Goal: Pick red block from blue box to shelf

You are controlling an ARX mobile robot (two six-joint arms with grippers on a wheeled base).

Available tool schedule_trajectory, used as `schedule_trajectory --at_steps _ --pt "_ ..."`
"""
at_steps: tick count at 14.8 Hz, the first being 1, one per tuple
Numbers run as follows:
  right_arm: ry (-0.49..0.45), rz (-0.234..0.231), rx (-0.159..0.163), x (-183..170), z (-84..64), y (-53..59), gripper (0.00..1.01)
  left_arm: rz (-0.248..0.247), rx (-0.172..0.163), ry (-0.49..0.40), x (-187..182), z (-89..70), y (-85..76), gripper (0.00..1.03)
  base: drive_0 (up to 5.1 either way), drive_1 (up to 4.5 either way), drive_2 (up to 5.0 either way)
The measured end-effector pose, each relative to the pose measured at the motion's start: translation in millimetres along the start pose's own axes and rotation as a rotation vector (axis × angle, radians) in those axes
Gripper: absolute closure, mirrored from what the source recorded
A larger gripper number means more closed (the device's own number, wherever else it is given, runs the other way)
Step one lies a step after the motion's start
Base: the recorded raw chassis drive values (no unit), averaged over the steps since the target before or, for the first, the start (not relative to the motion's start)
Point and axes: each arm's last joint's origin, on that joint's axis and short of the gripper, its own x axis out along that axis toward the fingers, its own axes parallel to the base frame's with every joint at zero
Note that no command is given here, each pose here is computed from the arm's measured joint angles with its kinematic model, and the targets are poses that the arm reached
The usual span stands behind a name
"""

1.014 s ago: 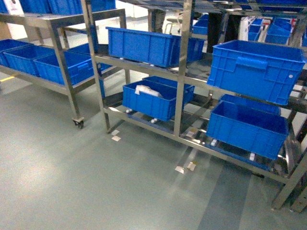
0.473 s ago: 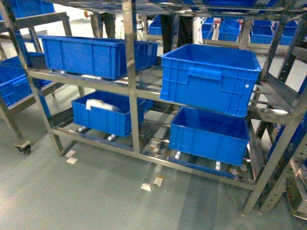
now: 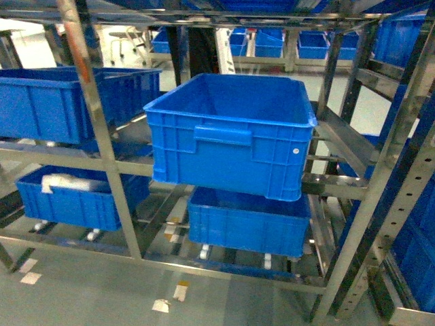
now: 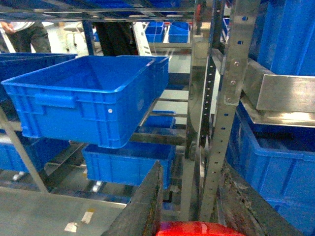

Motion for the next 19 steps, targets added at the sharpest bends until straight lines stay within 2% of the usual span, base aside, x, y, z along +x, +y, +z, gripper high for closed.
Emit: schedule_trajectory --at_steps 4,15,19 --pt "0.000 0.000 0.000 0.0 0.0 0.0 0.73 0.000 0.000 0.000 0.0 0.0 0.0 0.05 -1.7 2.45 -5.8" --pt "0.000 0.000 0.000 0.0 0.0 0.0 0.73 -0.001 0.000 0.002 0.0 -0.2 0.0 0.05 -1.7 -1.68 -1.7" --pt "0.000 -0.001 0.000 0.0 0.0 0.0 0.73 -0.002 0.000 0.002 0.0 -0.1 -0.1 0.05 0.0 0.00 0.0"
